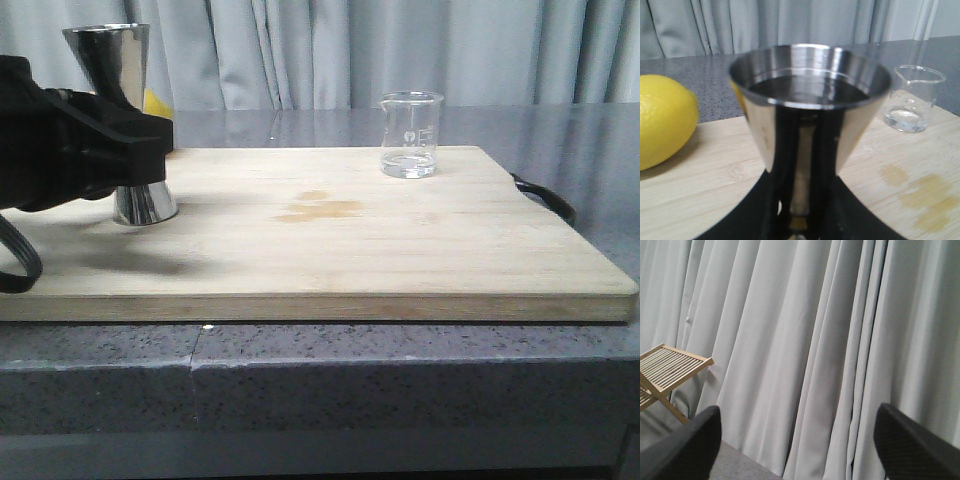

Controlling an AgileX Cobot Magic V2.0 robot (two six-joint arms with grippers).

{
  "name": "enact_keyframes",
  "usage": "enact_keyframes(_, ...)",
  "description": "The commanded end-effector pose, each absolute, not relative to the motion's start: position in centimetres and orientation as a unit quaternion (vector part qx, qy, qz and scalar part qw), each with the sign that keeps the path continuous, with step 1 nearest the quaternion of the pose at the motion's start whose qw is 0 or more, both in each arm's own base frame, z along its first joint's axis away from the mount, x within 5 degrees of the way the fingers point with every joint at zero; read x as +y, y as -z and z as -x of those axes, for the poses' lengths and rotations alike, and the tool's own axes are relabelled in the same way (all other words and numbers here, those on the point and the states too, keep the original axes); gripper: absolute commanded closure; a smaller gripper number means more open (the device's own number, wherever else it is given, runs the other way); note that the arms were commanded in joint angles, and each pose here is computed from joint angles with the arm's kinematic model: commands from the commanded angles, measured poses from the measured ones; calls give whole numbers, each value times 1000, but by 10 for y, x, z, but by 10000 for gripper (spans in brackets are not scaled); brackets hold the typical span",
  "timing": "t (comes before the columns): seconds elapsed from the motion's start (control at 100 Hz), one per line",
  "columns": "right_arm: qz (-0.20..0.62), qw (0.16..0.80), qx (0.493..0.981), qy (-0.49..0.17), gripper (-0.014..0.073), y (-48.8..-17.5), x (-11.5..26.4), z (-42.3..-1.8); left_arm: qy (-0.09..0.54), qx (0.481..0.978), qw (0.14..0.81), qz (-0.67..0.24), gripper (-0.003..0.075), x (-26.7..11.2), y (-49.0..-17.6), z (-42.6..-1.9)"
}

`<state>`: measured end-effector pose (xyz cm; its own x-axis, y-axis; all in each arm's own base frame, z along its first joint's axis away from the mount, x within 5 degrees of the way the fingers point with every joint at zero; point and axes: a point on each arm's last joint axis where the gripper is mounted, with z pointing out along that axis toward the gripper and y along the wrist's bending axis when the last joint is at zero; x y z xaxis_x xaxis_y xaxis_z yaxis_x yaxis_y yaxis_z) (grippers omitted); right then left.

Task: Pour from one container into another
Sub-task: 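Lower the filled jigger onto the board with the left gripper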

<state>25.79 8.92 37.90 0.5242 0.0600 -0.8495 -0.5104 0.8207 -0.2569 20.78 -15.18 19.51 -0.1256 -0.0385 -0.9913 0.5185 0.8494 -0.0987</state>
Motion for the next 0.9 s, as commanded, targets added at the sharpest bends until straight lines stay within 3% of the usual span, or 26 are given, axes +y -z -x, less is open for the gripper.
enact_keyframes(0.0,230,868,403,-175,33,-403,85,-248,231,681,680,-146,626,-151,-212,-210)
enact_keyframes(0.27,229,868,404,-175,33,-403,85,-248,231,681,680,-143,577,-151,-212,-210)
enact_keyframes(0.89,228,869,404,-175,33,-403,84,-248,231,681,680,-143,383,-151,-212,-210)
